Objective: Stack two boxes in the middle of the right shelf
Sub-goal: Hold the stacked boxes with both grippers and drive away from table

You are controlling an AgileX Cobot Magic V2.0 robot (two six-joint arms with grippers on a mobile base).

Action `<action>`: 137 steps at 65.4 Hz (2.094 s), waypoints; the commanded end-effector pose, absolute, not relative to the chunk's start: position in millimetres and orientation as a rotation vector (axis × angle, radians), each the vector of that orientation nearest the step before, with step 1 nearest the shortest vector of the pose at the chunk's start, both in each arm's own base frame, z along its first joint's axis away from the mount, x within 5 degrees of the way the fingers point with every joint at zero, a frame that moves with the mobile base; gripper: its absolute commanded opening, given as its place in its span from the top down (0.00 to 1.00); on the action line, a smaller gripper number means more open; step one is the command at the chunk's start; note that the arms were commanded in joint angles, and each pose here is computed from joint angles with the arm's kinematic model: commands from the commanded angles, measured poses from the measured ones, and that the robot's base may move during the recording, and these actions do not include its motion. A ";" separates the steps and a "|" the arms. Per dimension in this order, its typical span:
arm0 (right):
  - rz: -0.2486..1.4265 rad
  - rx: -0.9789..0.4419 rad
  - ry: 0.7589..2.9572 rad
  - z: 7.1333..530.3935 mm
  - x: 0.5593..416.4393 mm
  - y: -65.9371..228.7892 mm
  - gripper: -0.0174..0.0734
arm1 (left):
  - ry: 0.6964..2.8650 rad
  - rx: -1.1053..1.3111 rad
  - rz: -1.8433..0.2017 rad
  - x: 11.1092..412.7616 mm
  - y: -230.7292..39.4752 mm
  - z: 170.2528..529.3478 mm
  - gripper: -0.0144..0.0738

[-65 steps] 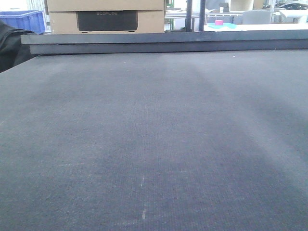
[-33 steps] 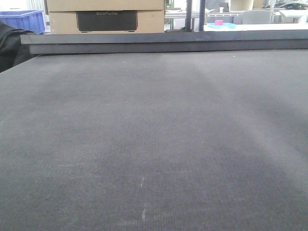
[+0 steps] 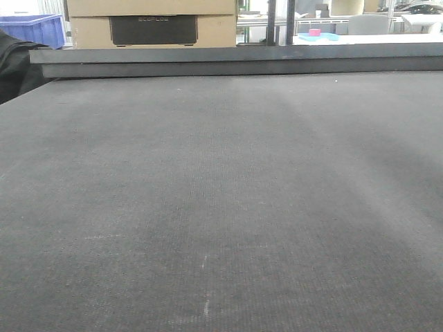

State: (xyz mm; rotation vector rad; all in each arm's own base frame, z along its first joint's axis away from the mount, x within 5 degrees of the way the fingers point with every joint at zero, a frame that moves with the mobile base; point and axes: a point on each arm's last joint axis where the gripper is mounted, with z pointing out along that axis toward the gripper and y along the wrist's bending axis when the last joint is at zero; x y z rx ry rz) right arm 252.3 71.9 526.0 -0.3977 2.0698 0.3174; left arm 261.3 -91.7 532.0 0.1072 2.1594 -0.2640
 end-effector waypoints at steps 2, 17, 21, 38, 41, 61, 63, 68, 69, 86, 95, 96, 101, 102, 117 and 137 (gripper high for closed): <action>0.273 -0.377 2.000 536.0 248.7 66.1 0.98 | 2.082 0.096 -0.275 253.3 -86.7 545.1 0.96; 0.273 -0.377 2.000 536.0 248.7 66.1 0.98 | 2.082 0.096 -0.275 253.3 -86.7 545.1 0.96; 0.273 -0.377 2.000 536.0 248.7 66.1 0.98 | 2.082 0.096 -0.275 253.3 -86.7 545.1 0.96; 0.273 -0.377 2.004 534.6 251.2 66.6 0.98 | 2.082 0.096 -0.275 253.3 -86.7 545.1 0.96; 0.273 -0.377 2.006 534.1 252.0 66.8 0.98 | 2.082 0.096 -0.275 253.3 -86.7 545.1 0.96; 0.273 -0.377 2.009 533.4 253.0 67.0 0.98 | 2.082 0.096 -0.275 253.3 -86.7 545.1 0.96; 0.273 -0.377 2.009 533.4 253.0 67.0 0.98 | 2.082 0.096 -0.275 253.3 -86.7 545.1 0.96; 0.273 -0.377 2.009 533.4 253.0 67.0 0.98 | 2.082 0.096 -0.275 253.3 -86.7 545.1 0.96; 0.273 -0.377 2.009 533.4 253.0 67.0 0.98 | 2.082 0.096 -0.275 253.3 -86.7 545.1 0.96; 0.273 -0.377 2.009 533.4 253.0 67.0 0.98 | 2.082 0.096 -0.275 253.3 -86.7 545.1 0.96; 0.273 -0.377 2.009 533.4 253.0 67.0 0.98 | 2.082 0.095 -0.273 253.3 -86.6 545.1 0.96; 0.273 -0.377 2.009 533.4 253.0 67.0 0.98 | 2.082 0.095 -0.273 253.3 -86.6 545.1 0.96; 0.273 -0.377 2.009 533.4 253.0 67.0 0.98 | 2.082 0.095 -0.273 253.3 -86.6 545.1 0.96; 0.273 -0.377 2.009 533.4 253.0 67.0 0.98 | 2.082 0.095 -0.271 253.4 -86.4 545.1 0.96; 0.273 -0.377 2.009 533.4 253.0 67.0 0.98 | 2.082 0.095 -0.271 253.4 -86.4 545.1 0.96; 0.273 -0.377 2.009 533.4 253.0 67.0 0.98 | 2.082 0.095 -0.271 253.4 -86.4 545.1 0.96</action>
